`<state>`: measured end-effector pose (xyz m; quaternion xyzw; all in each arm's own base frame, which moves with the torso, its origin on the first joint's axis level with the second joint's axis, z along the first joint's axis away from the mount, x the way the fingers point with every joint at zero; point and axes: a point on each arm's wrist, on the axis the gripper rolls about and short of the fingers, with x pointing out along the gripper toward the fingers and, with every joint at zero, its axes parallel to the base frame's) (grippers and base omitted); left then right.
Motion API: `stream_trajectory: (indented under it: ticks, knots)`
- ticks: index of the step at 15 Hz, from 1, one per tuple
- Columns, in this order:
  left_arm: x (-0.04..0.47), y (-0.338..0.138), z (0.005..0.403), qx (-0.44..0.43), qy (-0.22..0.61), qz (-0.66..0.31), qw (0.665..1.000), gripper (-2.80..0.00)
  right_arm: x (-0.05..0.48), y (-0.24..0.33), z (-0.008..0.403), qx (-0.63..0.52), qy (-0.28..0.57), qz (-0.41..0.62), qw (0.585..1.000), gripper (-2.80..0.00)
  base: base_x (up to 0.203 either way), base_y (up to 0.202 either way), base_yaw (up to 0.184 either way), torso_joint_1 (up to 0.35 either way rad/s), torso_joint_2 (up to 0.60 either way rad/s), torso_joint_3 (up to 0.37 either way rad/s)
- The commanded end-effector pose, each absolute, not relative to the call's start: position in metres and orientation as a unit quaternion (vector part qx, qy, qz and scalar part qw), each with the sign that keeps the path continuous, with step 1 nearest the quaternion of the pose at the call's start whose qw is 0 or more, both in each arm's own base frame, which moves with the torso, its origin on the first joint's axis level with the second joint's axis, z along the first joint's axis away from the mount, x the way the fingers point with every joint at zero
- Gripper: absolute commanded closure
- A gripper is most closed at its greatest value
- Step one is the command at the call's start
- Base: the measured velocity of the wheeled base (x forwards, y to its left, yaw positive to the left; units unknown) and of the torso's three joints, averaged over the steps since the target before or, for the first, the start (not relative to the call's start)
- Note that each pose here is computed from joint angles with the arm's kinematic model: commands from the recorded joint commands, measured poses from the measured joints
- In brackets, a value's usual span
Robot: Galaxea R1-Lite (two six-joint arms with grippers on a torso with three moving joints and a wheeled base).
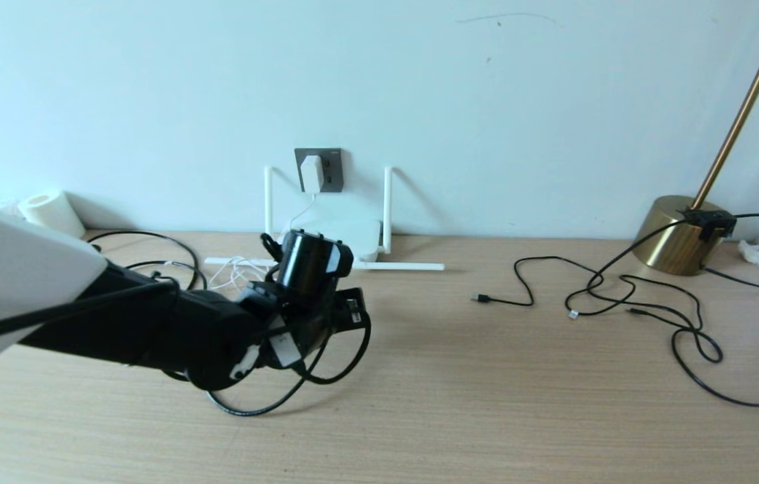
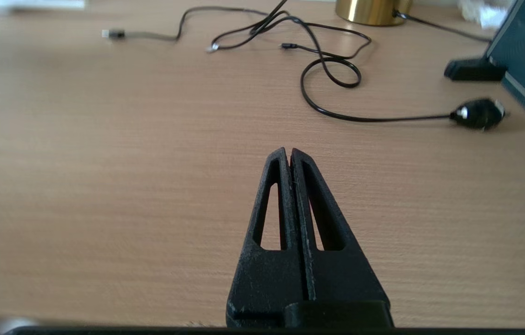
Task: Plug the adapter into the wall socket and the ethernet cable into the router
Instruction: Align cable and router interface
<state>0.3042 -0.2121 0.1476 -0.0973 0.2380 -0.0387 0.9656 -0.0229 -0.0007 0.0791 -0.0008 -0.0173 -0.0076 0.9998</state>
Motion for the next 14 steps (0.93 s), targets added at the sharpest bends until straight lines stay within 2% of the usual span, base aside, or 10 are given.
stream_trajectory:
  ticks: [1, 4, 6, 9, 12, 14]
  knots:
    - [0.304, -0.201, 0.163, -0.116, 0.234, -0.069, 0.963, 0.0, -0.022, -0.001, 0.076, 0.017, -0.012, -0.011, 1.0, 0.0, 0.0, 0.0, 0.0, 0.0, 0.0, 0.0]
    - [0.314, -0.184, 0.164, -0.089, 0.228, -0.062, 0.968, 0.0, -0.022, -0.001, 0.075, -0.005, -0.01, -0.01, 1.0, 0.0, 0.0, 0.0, 0.0, 0.0, 0.0, 0.0]
    - [0.315, -0.18, 0.167, -0.071, 0.224, -0.068, 0.97, 0.0, -0.022, 0.0, 0.075, -0.068, -0.008, 0.005, 0.998, 0.0, 0.0, 0.0, 0.0, 0.0, 0.0, 0.0]
    - [0.313, -0.175, 0.163, -0.064, 0.232, -0.064, 0.969, 0.0, -0.019, 0.0, 0.077, -0.062, 0.032, 0.009, 0.998, 0.0, 0.0, 0.0, 0.0, 0.0, 0.0, 0.0]
    - [0.315, -0.176, 0.156, -0.06, 0.24, -0.063, 0.967, 0.0, -0.023, 0.0, 0.077, -0.082, -0.015, 0.012, 0.996, 0.0, 0.0, 0.0, 0.0, 0.0, 0.0, 0.0]
    - [0.319, -0.174, 0.157, -0.062, 0.238, -0.059, 0.967, 0.0, -0.022, 0.001, 0.076, -0.064, -0.011, 0.022, 0.998, 0.0, 0.0, 0.0, 0.0, 0.0, 0.0, 0.0]
